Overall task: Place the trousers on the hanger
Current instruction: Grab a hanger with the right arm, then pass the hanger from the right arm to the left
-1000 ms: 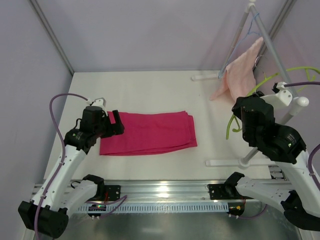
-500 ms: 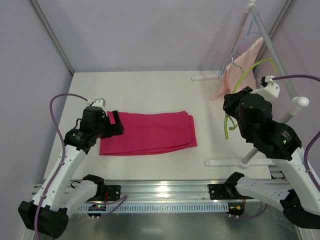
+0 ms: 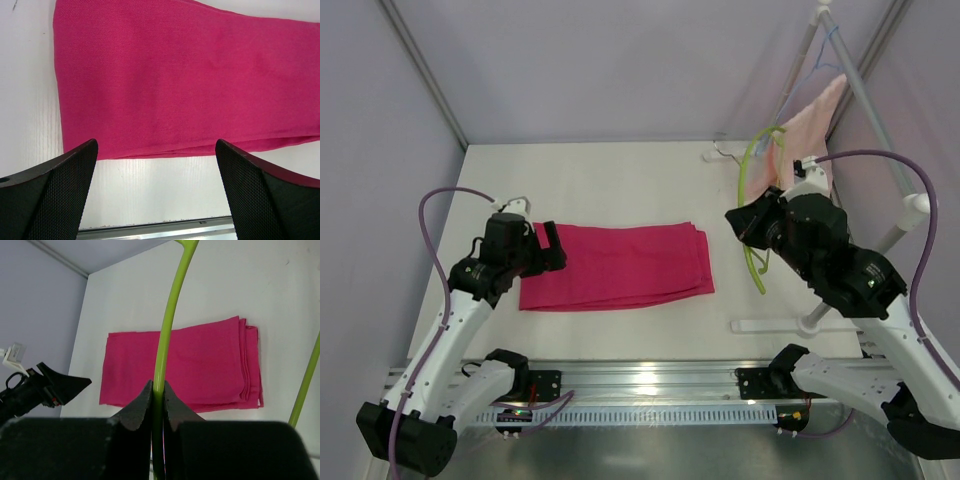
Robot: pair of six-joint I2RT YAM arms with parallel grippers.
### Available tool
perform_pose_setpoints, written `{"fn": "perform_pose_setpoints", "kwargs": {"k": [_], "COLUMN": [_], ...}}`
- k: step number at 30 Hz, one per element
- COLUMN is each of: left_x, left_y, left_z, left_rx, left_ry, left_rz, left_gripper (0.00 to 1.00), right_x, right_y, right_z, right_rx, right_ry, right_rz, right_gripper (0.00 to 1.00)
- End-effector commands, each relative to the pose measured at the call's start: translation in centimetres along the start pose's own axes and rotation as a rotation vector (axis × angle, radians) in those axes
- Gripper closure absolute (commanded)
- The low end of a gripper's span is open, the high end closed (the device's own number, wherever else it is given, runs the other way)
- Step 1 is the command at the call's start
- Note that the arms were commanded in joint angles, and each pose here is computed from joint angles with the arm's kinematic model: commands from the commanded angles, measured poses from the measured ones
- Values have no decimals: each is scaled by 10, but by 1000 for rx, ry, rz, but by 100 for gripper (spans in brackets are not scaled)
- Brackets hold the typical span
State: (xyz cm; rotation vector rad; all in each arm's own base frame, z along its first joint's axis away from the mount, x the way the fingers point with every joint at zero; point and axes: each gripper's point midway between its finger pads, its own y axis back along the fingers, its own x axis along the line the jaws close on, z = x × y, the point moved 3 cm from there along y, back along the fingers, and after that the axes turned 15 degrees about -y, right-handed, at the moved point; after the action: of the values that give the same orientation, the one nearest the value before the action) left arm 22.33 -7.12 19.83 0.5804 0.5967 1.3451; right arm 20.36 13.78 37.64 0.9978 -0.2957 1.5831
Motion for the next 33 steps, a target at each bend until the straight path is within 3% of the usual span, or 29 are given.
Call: {"fn": "perform_pose_setpoints", "kwargs": {"k": [1, 5, 10, 13, 17, 22, 33], "left_x": [5, 3, -28, -44, -47, -57, -86], "left_y": [4, 6, 19, 38, 54, 68, 60], "left_z": [2, 6, 17, 37, 56, 77, 122], "left_rx": [-13, -42, -88, -166, -191, -227, -328], "left_ry": [-12, -11, 9, 35, 45, 56, 126], "left_rz": [27, 15, -197, -303, -314, -371, -552], "left_gripper": [0, 0, 0, 0, 1, 2, 10], "right_x": [26, 30, 46, 48, 46, 65, 83], "right_y": [-5, -15, -31, -45, -52, -57, -107], "right_z": [-27, -51, -87, -104, -108, -114, -164], "right_rx": [154, 240, 347, 391, 377, 396, 412], "right_ry": [32, 44, 48, 56, 36, 20, -2], "right_rz": [185, 244, 385, 368, 353, 458, 546], "right_gripper": [96, 96, 96, 96, 96, 96, 96]}}
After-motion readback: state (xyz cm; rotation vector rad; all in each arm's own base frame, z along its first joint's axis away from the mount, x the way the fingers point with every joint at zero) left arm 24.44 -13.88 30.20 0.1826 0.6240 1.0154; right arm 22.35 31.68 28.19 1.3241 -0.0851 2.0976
